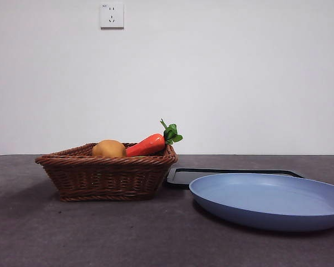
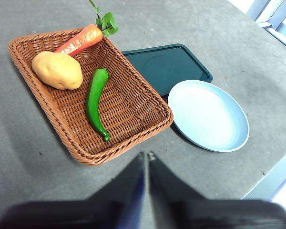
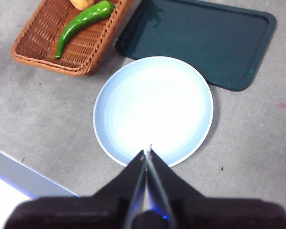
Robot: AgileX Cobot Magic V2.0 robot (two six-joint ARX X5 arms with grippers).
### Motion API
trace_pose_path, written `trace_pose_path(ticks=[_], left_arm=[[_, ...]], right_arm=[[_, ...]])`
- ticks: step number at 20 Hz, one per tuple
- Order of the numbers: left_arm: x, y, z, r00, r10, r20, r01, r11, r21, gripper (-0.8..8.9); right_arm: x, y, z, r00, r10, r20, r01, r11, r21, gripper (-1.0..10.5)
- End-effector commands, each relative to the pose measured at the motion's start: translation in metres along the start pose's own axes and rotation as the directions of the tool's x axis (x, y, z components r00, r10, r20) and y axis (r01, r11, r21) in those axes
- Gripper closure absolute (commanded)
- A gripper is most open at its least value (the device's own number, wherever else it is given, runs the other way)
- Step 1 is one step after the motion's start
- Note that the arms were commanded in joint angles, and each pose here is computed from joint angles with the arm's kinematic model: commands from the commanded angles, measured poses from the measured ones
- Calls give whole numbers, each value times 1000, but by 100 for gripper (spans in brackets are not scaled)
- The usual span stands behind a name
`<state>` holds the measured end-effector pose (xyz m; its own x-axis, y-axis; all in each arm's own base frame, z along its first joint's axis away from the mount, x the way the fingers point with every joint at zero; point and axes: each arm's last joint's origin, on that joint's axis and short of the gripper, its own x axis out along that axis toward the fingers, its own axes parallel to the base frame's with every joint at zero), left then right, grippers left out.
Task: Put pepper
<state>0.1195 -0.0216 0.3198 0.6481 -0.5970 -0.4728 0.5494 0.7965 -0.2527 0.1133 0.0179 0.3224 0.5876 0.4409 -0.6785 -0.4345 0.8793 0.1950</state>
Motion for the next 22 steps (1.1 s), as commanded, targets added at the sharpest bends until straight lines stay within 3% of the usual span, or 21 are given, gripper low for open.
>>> trace_pose_path(ticks=[1, 2, 3, 7, 12, 22], left_arm=[[-1, -1, 4, 1000, -2, 16, 2, 1000, 28, 536], [-1, -1, 4, 1000, -2, 17, 2, 1000, 29, 467], [-1, -1, 5, 1000, -2, 18, 1, 1000, 29, 459], [-1, -1, 4, 1000, -1, 17, 1, 1000, 29, 460], [-1, -1, 4, 1000, -3, 17, 3, 1000, 29, 460], [-1, -1, 4, 1000, -7, 17, 6, 1000, 22, 460]], right_arm=[[0, 0, 5, 1000, 0, 5, 0, 1000, 11, 732], [1, -1, 6, 1000, 1, -1, -1, 1000, 23, 656], [3, -2, 6, 1000, 2, -10, -1, 999, 38, 624], [12, -7, 10, 999, 4, -47, -2, 998, 58, 623], [38, -20, 17, 988, 21, -152, 0, 990, 141, 625], [136, -67, 26, 922, 32, -387, 61, 972, 226, 653]])
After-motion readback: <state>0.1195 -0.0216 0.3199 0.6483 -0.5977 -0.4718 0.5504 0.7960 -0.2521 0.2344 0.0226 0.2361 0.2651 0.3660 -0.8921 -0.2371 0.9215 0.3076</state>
